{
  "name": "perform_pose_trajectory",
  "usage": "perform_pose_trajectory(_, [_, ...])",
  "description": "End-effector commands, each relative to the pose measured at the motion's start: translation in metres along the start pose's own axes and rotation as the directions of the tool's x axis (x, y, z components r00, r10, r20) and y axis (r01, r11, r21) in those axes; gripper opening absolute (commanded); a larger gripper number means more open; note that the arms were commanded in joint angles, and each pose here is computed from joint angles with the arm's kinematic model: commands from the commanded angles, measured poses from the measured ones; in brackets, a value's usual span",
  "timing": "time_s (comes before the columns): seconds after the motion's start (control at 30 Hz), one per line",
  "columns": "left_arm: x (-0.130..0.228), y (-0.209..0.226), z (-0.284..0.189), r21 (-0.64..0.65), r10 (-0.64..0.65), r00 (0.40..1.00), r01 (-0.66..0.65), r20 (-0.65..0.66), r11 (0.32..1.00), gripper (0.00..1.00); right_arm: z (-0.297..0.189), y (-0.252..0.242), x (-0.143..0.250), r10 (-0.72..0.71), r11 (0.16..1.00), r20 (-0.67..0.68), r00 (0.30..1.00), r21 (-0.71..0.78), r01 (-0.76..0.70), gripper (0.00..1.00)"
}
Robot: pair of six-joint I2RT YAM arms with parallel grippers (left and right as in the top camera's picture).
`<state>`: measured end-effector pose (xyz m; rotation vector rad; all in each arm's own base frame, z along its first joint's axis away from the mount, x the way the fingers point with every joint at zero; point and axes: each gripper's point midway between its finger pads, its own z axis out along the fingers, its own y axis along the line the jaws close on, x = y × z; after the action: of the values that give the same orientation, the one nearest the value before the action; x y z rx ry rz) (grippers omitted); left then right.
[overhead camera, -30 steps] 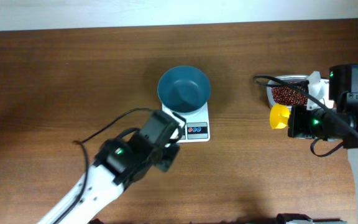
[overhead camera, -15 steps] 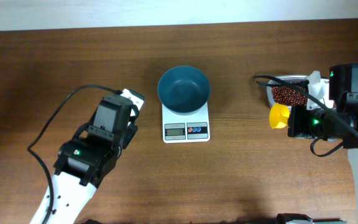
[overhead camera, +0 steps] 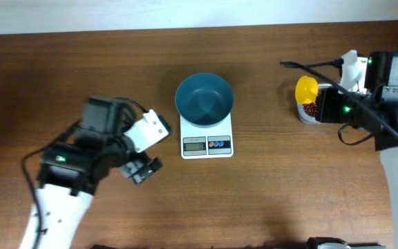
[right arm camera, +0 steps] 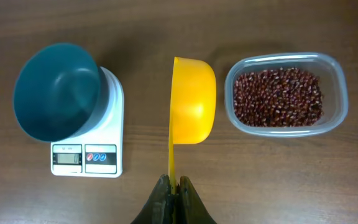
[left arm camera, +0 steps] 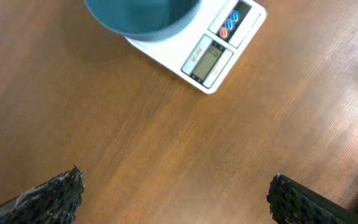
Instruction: Scoop item into bowl and weigh 50g on scale
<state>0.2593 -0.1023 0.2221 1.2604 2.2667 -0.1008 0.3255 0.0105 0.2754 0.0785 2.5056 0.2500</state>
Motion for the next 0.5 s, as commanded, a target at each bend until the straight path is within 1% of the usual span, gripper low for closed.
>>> perform_pose_trajectory(0.0, [-0.026,0.015,-0.056,-0.003,0.048,0.986,-0.048,0.16,0.999,0.99,0.013,0.002,-0.004,0.012,1.0,-0.015,1.0,-0.028,-0.013,0.04])
perform_pose_trajectory(0.07, [-0.019,0.017,-0.064,0.017,0.032,0.986,-0.036,0.166,0.999,0.99,0.016,0.005,-0.006,0.012,0.999,-0.013,1.0,-0.05,-0.012,0.04])
perform_pose_trajectory(0.13, [-0.013,0.02,-0.062,0.055,-0.017,0.985,0.007,0.172,0.998,0.99,0.016,0.005,-0.006,0.012,0.999,-0.016,1.0,-0.05,-0.013,0.04])
perform_pose_trajectory(0.23, [-0.014,0.02,-0.051,0.134,-0.04,0.981,0.015,0.188,0.991,0.99,0.016,0.005,0.001,0.018,0.999,-0.044,0.999,-0.048,-0.02,0.04])
perform_pose_trajectory(0.47, [-0.013,0.023,-0.045,0.147,-0.049,0.983,0.024,0.174,0.989,0.99,0.016,0.004,0.004,0.02,0.999,-0.056,0.998,-0.046,-0.023,0.04])
